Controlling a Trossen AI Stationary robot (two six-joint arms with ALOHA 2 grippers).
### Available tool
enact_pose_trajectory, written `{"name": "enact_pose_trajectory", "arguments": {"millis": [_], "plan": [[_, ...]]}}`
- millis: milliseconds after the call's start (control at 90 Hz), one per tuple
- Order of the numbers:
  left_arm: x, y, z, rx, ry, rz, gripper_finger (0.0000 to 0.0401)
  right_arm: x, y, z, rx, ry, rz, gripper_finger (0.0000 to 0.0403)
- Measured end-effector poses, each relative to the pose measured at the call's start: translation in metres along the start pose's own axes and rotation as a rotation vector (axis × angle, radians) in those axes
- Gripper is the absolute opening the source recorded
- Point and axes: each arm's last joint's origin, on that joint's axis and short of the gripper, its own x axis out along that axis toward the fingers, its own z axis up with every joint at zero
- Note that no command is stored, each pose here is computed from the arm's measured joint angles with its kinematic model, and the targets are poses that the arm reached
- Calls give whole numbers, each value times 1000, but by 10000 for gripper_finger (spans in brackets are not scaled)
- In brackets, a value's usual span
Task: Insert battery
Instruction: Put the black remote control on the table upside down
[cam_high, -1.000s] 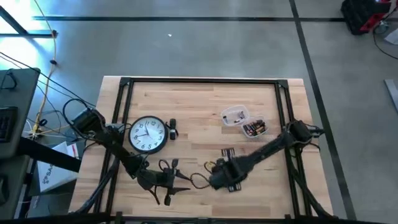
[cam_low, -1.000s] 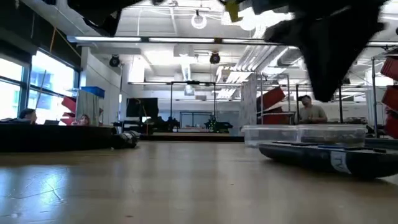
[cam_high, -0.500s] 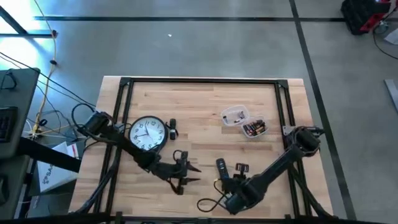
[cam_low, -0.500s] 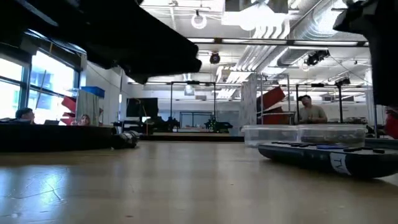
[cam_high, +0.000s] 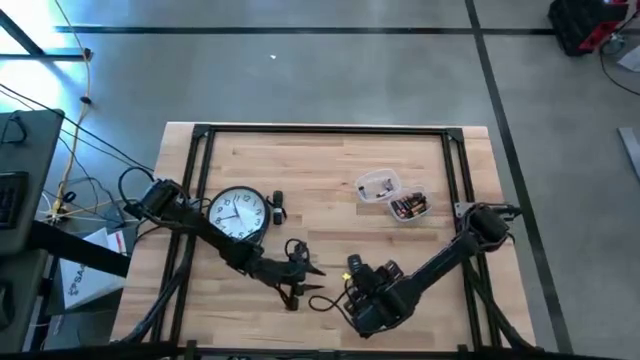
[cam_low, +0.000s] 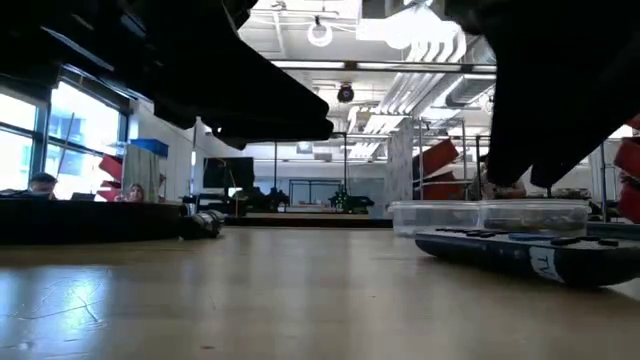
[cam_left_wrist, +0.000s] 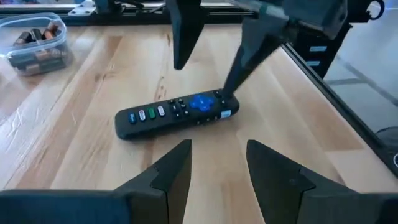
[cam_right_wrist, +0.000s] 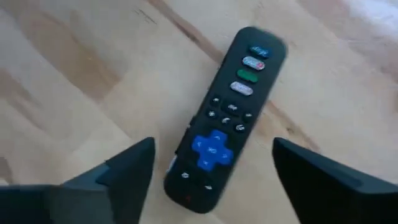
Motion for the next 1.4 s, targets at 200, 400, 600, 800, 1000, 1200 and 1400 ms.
{"name": "enact_pose_trajectory", "arguments": {"millis": [200,400,600,800,1000,1200,1400], "plan": [[0,0,-1,-11,14,3,136,30,3,-1,78,73,-80,366],[0,0,-3,-10,30,6,136,45,7,0,78,112,-83,358],[-1,0,-6,1,60,9,136,47,7,0,73,121,-77,294],[-2,0,-7,-7,75,2,136,47,9,1,76,120,-59,194],[-2,0,-8,-8,82,4,136,48,9,4,28,108,-55,147],[-10,1,-8,-2,171,39,136,31,6,15,-100,13,-150,147],[-22,-6,-10,59,58,122,136,-19,8,41,-188,-175,-104,147]]}}
